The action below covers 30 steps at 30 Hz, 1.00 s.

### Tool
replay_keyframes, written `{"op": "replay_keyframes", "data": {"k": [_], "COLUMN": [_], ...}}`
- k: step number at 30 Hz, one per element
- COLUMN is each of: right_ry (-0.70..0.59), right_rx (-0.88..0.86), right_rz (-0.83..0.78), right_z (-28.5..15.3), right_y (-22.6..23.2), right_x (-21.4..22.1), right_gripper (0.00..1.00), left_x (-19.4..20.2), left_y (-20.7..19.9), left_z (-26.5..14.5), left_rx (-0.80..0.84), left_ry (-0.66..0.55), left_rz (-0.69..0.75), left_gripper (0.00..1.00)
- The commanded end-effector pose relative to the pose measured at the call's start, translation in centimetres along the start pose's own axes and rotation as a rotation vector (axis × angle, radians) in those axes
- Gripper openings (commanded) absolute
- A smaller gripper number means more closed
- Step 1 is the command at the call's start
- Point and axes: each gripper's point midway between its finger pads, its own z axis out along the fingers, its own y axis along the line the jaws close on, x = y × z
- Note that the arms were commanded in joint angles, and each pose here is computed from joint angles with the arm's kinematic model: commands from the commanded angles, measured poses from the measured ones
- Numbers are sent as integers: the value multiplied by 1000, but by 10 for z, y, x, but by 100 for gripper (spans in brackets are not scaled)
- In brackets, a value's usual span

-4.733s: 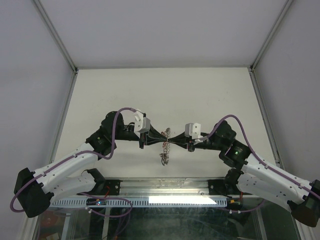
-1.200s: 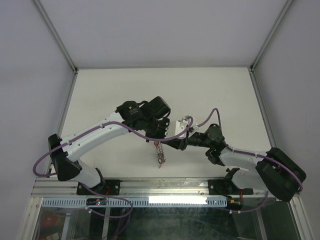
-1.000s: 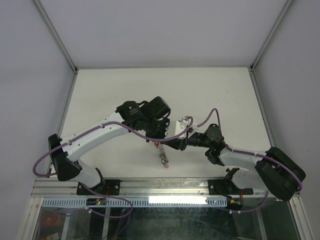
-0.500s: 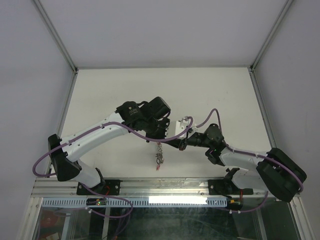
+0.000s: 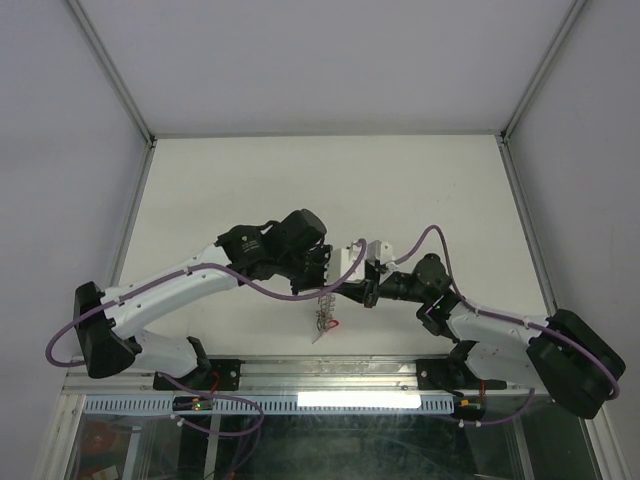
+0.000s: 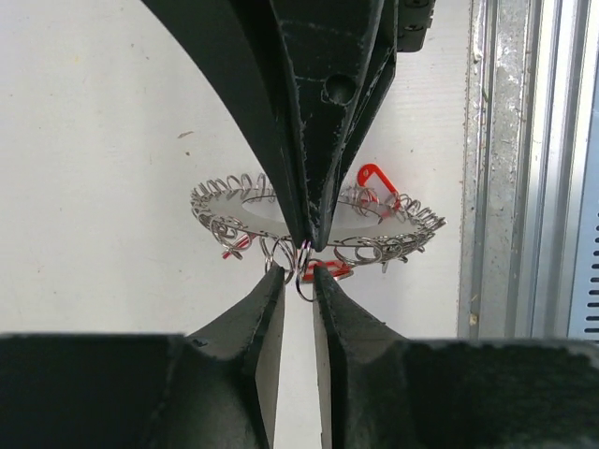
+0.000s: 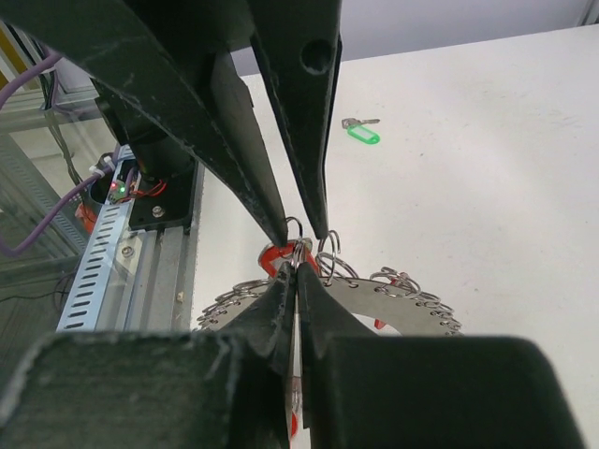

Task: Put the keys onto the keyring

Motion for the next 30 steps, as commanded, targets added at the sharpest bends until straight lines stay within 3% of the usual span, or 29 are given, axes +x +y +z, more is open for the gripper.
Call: {"op": "replay_keyframes", "data": {"k": [1, 10, 16, 23, 30], "right_ry": [-65, -65, -62, -78, -84], "right_rx": [15, 32, 30, 108, 161], "right_rz": [-73, -108, -164, -184, -184], "right_z": [0, -7, -10, -13, -13], "right_y": [-1, 0, 3, -10, -20], "right_x": [-21, -24, -35, -41, -43], "right_gripper": [0, 0, 0, 0, 0], "left_x": [-35, -30, -46, -41, -51], "left_y": [6, 5, 6, 39, 46], "left_z": [-12, -20, -40, -72, -80], "left_rx": [-69, -127, -213, -477, -461], "left_ry": [-198, -292, -506, -772, -937], "left_rz": [-13, -55, -152, -483, -714], "left_gripper": [20, 23, 21, 23, 32]}}
